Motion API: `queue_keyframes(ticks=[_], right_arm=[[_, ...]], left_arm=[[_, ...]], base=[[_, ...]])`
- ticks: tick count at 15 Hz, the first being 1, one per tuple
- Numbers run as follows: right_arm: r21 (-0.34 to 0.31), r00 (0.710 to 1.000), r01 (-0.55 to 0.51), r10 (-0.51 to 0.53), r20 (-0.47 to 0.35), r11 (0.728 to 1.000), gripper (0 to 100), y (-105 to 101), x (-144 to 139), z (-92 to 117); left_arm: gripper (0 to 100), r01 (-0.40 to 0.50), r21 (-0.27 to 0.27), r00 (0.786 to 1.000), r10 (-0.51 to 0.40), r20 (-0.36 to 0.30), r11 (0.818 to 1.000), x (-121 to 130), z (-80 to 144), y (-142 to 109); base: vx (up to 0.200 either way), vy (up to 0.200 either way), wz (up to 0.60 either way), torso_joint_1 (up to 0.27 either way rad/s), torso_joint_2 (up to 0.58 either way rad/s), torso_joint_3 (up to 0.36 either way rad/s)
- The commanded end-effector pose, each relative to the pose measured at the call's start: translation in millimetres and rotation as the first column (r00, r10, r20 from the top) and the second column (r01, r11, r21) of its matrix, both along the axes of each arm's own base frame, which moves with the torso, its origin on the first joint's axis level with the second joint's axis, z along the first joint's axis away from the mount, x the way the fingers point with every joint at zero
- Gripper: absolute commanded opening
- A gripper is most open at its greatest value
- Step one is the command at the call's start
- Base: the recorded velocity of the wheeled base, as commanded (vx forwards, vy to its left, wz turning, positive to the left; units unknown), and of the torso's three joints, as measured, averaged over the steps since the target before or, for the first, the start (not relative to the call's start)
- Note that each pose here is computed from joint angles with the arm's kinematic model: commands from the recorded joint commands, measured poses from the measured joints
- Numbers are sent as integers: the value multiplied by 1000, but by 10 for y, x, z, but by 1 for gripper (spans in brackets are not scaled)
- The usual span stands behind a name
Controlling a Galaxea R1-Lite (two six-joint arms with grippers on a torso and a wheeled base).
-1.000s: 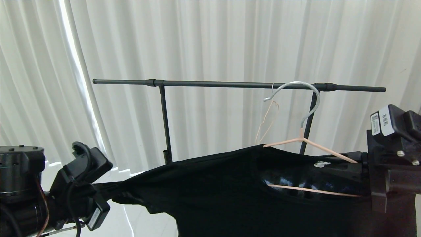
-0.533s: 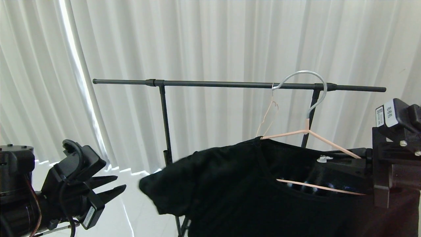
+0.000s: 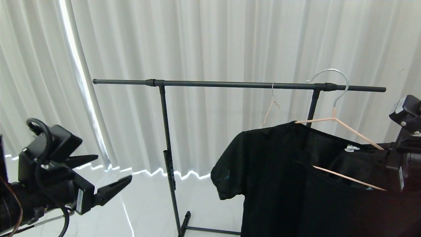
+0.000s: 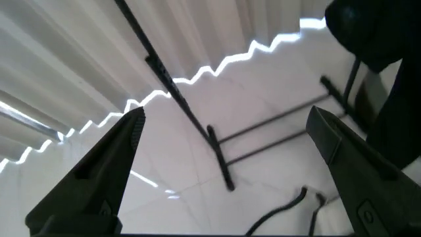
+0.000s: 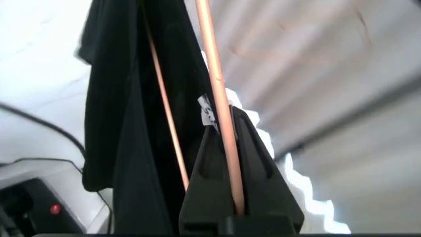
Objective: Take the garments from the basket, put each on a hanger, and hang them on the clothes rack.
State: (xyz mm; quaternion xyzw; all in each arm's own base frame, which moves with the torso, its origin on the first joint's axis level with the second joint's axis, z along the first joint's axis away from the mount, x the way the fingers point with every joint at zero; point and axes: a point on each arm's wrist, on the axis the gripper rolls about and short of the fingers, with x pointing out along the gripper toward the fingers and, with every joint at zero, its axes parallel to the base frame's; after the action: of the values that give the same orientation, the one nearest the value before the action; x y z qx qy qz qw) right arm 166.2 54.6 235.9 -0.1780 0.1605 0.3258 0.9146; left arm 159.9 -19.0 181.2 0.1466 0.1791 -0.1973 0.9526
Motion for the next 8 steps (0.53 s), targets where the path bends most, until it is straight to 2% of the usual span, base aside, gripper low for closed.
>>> queue_keyframes(ticks=[1, 2, 3, 4, 5, 6, 7, 8], right_arm=[[-50, 988, 141, -143, -50, 989, 0, -128, 5, -57], [-87, 971, 217, -224, -79, 972, 0, -152, -6, -88], [-95, 959, 256, -265, -97, 962, 0, -160, -8, -105], [-113, 931, 331, -344, -124, 937, 0, -175, -3, -130], [-125, 907, 381, -397, -139, 916, 0, -186, -2, -148], [-115, 887, 423, -436, -151, 899, 0, -190, 0, -153], [-89, 873, 449, -458, -165, 889, 0, -194, -9, -142], [-71, 868, 462, -467, -171, 884, 0, -197, -23, -129]], left_arm=[[100, -123, -67, 988, 129, 85, 990, 70, 324, 19], [100, -216, -86, 972, 222, 75, 973, 152, 419, 28], [100, -246, -91, 965, 252, 67, 965, 178, 469, 32], [100, -267, -74, 963, 268, 3, 961, 162, 493, 36], [100, -277, -42, 959, 274, -66, 960, 119, 431, 42], [100, -301, 10, 948, 301, -107, 953, 97, 325, 50], [100, -318, 86, 938, 327, -114, 944, 80, 224, 60], [100, -310, 149, 938, 328, -112, 939, 52, 165, 69]], base=[[0, 0, 0, 0, 0, 0], [0, 0, 0, 0, 0, 0], [0, 0, 0, 0, 0, 0], [0, 0, 0, 0, 0, 0], [0, 0, 0, 0, 0, 0], [0, 0, 0, 0, 0, 0], [0, 0, 0, 0, 0, 0], [0, 0, 0, 0, 0, 0]])
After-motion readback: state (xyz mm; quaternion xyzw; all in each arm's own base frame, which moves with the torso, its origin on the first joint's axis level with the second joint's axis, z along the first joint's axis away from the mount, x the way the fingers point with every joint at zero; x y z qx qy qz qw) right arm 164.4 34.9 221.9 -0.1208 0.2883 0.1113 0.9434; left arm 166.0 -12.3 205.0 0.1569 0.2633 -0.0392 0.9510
